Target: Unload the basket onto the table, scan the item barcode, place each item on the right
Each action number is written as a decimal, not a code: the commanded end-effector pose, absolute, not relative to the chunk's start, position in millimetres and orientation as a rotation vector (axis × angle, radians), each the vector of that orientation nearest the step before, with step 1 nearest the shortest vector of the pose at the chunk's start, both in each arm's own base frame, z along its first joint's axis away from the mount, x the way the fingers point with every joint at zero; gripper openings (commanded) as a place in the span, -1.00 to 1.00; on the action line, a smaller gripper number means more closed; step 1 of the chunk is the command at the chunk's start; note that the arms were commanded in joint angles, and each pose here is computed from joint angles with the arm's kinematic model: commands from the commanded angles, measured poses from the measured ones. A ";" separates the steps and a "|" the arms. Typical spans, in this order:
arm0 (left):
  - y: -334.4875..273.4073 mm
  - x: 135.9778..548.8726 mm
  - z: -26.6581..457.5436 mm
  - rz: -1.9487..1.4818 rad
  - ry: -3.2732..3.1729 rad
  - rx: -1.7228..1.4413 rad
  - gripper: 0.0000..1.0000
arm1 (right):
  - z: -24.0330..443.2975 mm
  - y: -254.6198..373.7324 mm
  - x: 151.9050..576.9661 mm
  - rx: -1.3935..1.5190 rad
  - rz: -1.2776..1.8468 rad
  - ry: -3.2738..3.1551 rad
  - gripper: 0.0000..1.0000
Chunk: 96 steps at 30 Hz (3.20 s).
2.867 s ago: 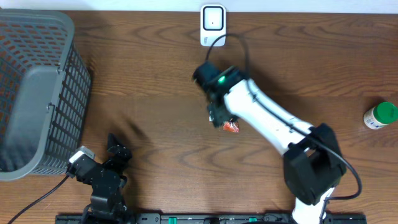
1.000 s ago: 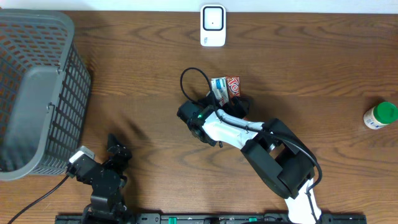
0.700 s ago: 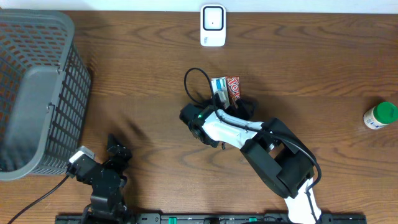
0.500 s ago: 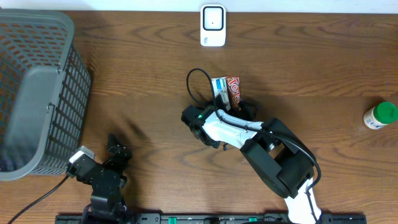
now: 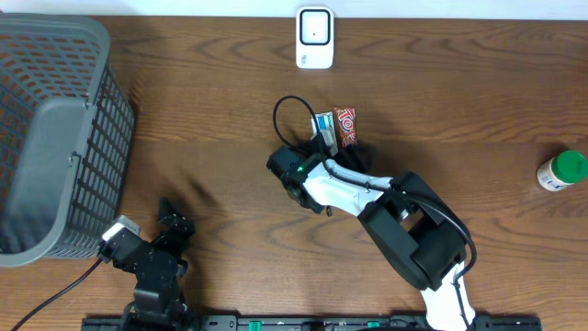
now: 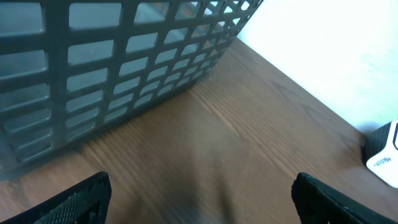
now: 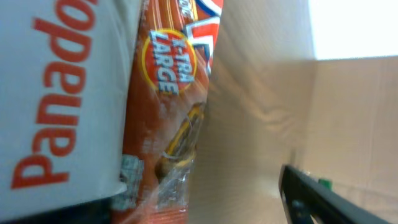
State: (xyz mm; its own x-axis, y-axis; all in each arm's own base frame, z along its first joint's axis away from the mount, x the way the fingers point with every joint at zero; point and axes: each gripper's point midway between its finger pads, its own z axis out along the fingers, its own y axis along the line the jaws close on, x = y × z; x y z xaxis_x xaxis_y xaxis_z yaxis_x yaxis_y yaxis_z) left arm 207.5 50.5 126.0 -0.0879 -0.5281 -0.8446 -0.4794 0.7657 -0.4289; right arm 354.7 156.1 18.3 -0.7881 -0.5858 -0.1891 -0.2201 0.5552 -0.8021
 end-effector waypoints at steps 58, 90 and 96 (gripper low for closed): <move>52.3 204.7 115.5 -0.022 1.751 -0.802 0.86 | 96.0 124.3 292.7 0.066 0.958 3.005 -0.98; 52.3 204.7 115.5 -0.022 1.751 -0.802 0.87 | 78.5 95.0 338.7 0.315 0.734 2.917 -0.97; 52.3 204.7 115.5 -0.022 1.751 -0.802 0.87 | 48.5 117.0 344.6 0.286 0.677 2.965 -0.98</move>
